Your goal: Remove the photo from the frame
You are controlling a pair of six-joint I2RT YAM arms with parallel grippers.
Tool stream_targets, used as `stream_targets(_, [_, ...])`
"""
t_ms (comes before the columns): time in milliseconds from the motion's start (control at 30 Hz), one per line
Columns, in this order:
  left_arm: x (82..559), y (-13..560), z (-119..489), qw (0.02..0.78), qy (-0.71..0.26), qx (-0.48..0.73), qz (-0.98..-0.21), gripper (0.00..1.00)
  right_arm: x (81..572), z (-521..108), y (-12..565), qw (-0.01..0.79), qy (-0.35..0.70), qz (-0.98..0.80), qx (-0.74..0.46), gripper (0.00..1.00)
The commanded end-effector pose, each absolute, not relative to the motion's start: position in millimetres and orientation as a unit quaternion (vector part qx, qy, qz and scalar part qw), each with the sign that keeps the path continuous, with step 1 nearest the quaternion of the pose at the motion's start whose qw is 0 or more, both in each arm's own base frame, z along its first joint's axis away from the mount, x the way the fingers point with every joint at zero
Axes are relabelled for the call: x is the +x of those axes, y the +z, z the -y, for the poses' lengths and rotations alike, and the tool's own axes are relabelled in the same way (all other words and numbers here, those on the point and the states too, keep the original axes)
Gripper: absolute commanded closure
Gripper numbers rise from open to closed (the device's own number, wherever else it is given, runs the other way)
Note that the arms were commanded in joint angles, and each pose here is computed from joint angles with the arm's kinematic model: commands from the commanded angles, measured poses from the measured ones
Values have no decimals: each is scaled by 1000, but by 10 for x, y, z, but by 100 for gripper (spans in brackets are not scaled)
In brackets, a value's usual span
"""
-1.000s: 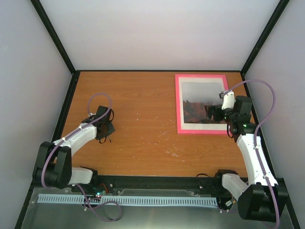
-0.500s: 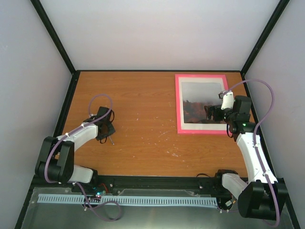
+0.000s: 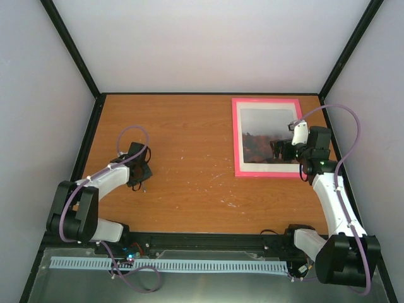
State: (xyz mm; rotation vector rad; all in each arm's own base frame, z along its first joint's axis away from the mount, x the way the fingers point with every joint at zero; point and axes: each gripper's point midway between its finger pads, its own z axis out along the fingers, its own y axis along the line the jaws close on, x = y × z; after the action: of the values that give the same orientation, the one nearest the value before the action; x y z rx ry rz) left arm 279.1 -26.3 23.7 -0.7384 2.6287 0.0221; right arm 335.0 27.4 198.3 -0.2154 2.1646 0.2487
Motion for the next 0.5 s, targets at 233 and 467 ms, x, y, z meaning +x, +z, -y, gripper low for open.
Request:
stream_targets(233, [2932,915,272,268,-28,-270,-924,23,3392,-288,1867,448,101,-882,-104,0])
stream_targets(467, [3339,2158,852,432,-198,-106,-873,4,3069,-736,1865,413,160,-840,-312,0])
